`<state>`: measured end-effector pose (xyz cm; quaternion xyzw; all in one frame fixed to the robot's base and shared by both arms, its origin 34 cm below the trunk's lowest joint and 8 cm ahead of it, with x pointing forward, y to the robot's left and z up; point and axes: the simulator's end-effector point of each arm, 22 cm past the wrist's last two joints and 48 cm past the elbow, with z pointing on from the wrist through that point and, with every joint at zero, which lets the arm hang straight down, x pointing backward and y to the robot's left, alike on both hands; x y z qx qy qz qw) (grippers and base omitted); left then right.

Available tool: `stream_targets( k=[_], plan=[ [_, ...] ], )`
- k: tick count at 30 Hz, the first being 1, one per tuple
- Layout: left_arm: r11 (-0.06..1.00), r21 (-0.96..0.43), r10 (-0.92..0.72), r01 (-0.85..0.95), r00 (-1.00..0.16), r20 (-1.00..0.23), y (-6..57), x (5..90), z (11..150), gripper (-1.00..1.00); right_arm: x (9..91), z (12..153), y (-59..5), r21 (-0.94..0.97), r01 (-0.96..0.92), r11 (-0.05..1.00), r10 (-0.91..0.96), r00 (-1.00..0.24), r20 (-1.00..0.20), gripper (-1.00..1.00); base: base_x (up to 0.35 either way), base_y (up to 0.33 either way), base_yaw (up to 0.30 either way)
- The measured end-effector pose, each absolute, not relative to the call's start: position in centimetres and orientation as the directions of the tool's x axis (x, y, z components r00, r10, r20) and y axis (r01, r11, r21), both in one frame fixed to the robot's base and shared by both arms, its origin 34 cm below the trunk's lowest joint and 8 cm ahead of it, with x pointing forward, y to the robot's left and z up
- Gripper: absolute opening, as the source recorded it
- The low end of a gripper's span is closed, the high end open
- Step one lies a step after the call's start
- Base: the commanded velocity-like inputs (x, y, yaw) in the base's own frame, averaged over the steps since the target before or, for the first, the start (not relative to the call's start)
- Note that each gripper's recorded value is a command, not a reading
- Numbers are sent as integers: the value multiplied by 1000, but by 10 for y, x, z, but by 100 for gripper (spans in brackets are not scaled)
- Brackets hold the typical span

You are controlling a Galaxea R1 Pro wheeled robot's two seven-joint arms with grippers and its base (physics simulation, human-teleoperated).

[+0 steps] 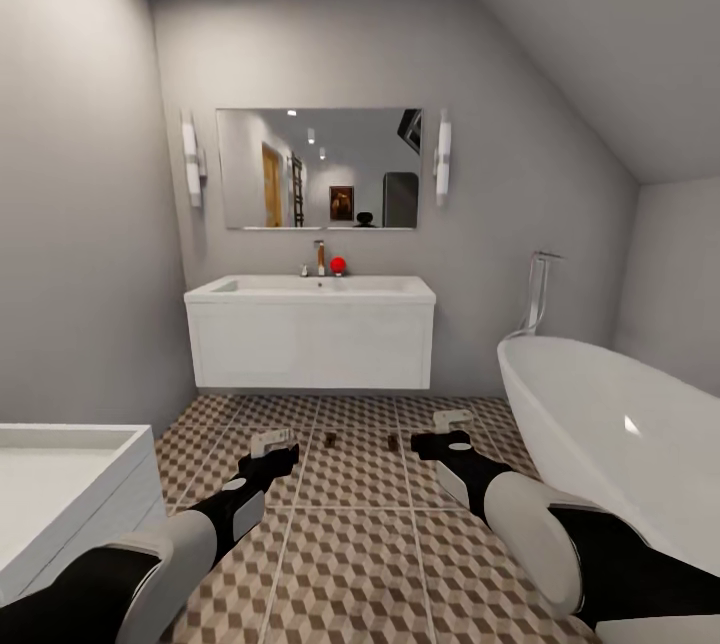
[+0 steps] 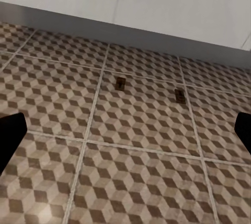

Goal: Take the four mousetraps from the cabinet in the bathroom and place them on the bathroom floor. Make sure all four end up on the same floor surface, and ensure that at least two of them are either under or directly next to the same bathroom sink.

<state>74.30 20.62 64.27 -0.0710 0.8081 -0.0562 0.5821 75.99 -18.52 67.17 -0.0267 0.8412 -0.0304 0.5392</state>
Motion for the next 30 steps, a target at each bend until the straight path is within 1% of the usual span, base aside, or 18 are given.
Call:
stream_targets(
  k=[12,23,30],
  plan=[
    [984,-170,-179,-55,-314,-932,210,749,668,100,764,695,-186,-81,-11,997,-78,-419,-905,100,0,0,0],
    [985,-145,-167,-93,-308,-937,246,753,689,100,747,677,-187,-84,-12,996,-80,-470,-879,100,0,0,0],
    [985,-130,-161,-116,-327,-931,265,747,688,100,739,674,-187,-83,-14,996,-79,-493,-866,100,0,0,0]
  ],
)
